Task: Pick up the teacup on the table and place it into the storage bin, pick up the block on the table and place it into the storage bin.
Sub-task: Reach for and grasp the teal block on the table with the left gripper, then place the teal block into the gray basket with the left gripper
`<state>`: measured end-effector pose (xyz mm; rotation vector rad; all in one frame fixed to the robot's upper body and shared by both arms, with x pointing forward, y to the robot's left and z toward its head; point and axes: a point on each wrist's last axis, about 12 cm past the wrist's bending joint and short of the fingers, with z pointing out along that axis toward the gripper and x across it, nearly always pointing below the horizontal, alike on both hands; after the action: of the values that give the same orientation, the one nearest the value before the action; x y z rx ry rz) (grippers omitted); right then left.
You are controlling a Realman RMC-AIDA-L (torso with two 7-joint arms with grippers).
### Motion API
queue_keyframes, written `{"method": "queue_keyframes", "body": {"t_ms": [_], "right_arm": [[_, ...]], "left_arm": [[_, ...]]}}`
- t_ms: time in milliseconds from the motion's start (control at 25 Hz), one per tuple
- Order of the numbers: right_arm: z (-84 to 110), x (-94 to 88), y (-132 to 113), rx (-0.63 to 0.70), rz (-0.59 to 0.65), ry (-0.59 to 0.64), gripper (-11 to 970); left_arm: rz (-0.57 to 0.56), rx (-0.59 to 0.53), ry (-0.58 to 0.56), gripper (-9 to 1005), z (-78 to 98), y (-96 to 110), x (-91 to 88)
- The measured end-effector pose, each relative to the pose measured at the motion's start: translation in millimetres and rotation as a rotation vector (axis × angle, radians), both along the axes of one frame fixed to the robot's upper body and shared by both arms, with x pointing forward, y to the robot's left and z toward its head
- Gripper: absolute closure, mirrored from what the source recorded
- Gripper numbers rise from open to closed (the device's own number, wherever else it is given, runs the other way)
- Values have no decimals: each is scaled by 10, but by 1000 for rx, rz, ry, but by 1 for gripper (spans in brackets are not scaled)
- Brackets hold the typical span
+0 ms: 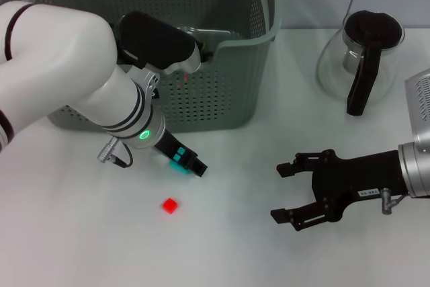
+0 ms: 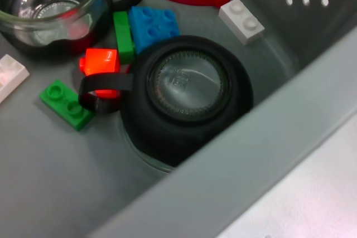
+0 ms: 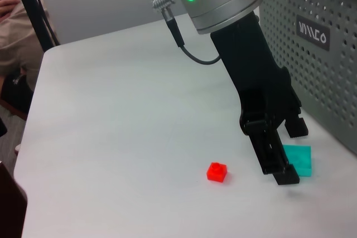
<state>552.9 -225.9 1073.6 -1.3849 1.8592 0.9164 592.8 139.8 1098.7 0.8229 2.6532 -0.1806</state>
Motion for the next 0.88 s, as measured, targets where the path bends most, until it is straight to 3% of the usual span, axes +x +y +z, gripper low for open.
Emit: {"method": "queue_keyframes", "body": {"t_ms": [200,520,760,880], "right_arm": [[-3,-3,-12,4,-5,-2,17],[-5,-8,-18,5,-7,-1,17],[-8,-15,-22,7,-8,0,18],[-8,-18,-27,8,-9,1,18]], "left_arm": [[-3,-1,-1,158,-6,-7,-6],[-12,6,-10,347,-15,-26,-3],[-17,4,-7,602,18,-29,-19],[-45,-3,12,602,167,-45,-107]]}}
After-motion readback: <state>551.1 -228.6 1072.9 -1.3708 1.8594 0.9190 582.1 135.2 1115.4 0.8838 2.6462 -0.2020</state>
